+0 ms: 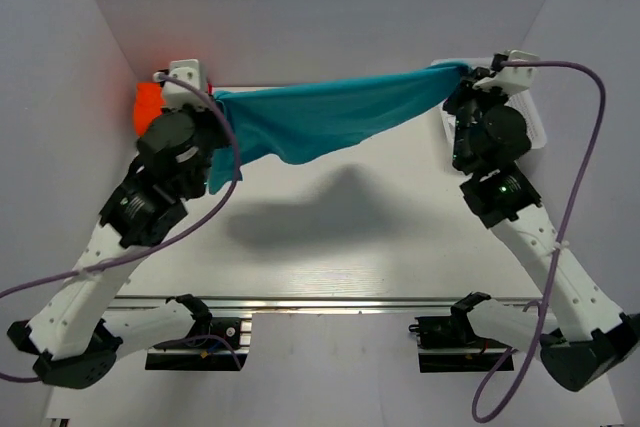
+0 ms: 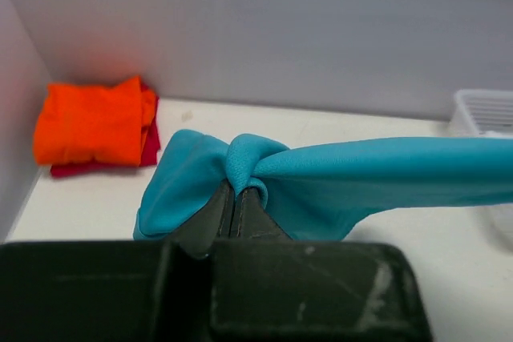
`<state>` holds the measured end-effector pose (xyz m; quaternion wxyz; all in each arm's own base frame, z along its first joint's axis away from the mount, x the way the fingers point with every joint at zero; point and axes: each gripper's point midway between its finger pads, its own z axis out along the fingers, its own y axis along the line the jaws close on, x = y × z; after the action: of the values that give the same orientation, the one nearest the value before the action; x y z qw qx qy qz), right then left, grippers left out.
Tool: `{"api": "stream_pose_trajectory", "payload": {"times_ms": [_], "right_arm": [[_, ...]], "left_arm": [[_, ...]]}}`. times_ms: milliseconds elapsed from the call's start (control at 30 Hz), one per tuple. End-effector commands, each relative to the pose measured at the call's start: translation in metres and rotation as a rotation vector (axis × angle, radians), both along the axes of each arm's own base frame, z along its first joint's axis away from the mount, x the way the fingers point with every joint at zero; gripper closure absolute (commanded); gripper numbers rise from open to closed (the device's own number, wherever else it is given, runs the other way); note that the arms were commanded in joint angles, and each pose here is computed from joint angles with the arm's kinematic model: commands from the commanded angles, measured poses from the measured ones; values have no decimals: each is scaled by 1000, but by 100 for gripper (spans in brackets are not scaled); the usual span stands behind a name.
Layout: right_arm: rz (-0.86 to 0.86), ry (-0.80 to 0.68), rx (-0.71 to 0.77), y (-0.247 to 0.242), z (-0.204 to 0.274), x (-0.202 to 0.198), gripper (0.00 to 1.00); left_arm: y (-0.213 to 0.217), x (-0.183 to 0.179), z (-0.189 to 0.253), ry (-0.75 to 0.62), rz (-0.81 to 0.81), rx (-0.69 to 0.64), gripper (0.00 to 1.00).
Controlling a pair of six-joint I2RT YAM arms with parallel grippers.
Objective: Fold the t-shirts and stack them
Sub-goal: Flatten out the tshirt
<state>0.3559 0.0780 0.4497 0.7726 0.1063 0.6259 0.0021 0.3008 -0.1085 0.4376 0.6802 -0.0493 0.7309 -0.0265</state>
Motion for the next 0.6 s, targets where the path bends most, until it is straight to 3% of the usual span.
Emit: {"api": "stream_pose_trajectory", "payload": {"times_ms": [0, 200, 267, 467, 567], "right_arm": [[25, -157, -26, -14, 64, -34, 100], [101, -257, -3, -21, 93, -73, 100], [129, -278, 5, -21, 96, -82, 100], [85, -199, 9, -15, 56, -52, 100], [20, -69, 8, -4, -4, -11, 100]], "left_arm": [[5, -29, 49, -175, -136, 13, 100], [-30, -70, 63, -248, -470, 2, 100], [-29, -73, 64, -261, -479, -1, 100], [-54, -25, 0, -66, -414, 44, 100], [-69, -1, -55, 53, -379, 69, 100]]}}
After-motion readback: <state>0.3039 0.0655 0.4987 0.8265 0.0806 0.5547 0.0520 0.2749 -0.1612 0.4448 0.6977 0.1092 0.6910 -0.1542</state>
